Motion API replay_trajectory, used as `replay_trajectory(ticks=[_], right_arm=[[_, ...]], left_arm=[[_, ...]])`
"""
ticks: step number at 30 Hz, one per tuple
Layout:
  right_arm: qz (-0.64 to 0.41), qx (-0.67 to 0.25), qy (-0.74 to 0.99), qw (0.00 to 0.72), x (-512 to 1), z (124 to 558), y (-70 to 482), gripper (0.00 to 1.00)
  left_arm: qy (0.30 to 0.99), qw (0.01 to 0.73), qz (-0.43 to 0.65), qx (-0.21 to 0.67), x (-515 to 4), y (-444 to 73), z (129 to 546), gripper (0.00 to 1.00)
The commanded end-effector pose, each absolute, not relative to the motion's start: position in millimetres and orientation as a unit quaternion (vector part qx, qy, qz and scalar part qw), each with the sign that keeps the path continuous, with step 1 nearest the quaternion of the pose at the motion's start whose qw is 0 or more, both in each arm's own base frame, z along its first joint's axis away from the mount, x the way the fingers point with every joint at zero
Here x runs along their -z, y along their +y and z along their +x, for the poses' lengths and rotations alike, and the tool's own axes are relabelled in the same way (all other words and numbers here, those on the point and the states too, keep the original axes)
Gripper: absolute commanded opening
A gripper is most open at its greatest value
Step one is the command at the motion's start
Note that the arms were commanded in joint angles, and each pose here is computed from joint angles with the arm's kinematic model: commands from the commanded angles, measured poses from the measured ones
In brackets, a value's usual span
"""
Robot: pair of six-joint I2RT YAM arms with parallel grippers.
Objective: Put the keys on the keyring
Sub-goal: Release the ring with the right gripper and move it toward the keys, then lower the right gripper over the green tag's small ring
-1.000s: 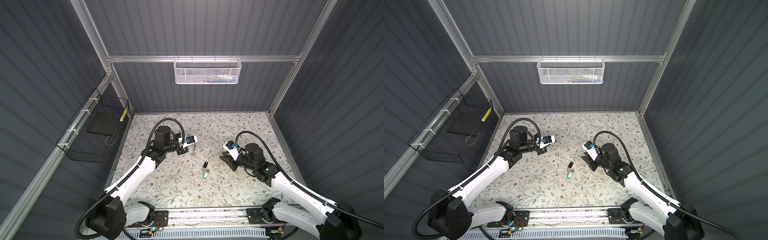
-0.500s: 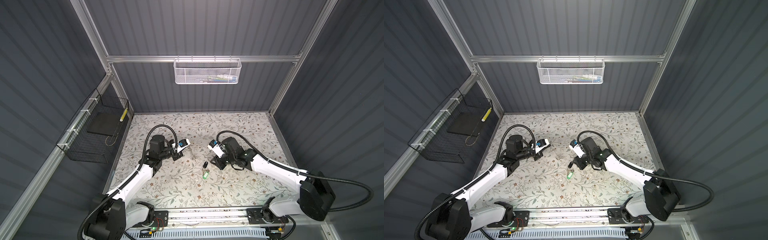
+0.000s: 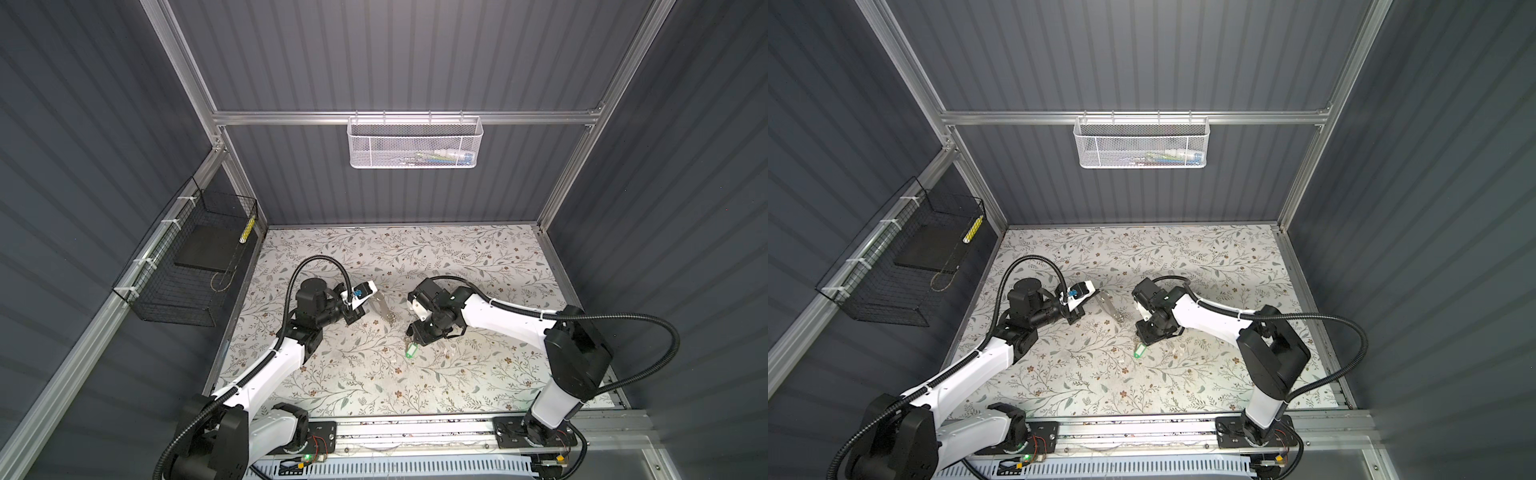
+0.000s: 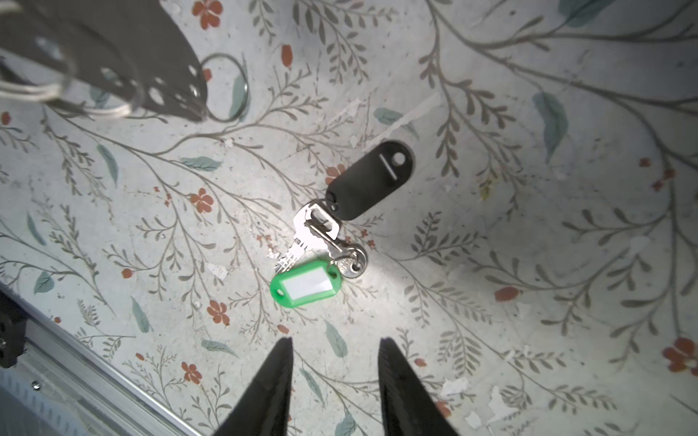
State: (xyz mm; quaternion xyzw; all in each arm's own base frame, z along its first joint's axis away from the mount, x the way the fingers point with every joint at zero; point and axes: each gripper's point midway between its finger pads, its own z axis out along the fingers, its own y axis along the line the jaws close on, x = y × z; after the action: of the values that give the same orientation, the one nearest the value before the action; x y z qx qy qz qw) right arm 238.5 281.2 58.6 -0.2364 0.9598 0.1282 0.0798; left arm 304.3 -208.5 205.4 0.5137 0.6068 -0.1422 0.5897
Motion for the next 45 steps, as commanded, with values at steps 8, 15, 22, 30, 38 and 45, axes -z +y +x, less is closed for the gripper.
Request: replay_trajectory(ticks=[8,15,22,30,38,45], right_arm=[[-0.223,-0.085,0.971,0.032,-39,244,287,0.46],[-0.222,-0.031,0.974,0.016,-28,248,278,0.48],[-0.216,0.009,0.976,0.025,-28,252,263,0.48],[-0.202,0.040,0.978,0.044,-39,252,228,0.48],[-0.220,-0.004,0.974,0.043,-48,256,240,0.45],[-0.223,-0.074,0.972,0.004,-50,237,264,0.45]], left_arm=[[0.589,0.611,0.507,0.153,-219,-209,298,0.00],[0.587,0.609,0.511,0.152,-218,-209,298,0.00],[0.590,0.604,0.515,0.152,-216,-210,299,0.00],[0.589,0.604,0.515,0.154,-215,-210,298,0.00],[0.593,0.602,0.513,0.153,-211,-210,299,0.00],[0.580,0.609,0.520,0.150,-221,-211,297,0.00]])
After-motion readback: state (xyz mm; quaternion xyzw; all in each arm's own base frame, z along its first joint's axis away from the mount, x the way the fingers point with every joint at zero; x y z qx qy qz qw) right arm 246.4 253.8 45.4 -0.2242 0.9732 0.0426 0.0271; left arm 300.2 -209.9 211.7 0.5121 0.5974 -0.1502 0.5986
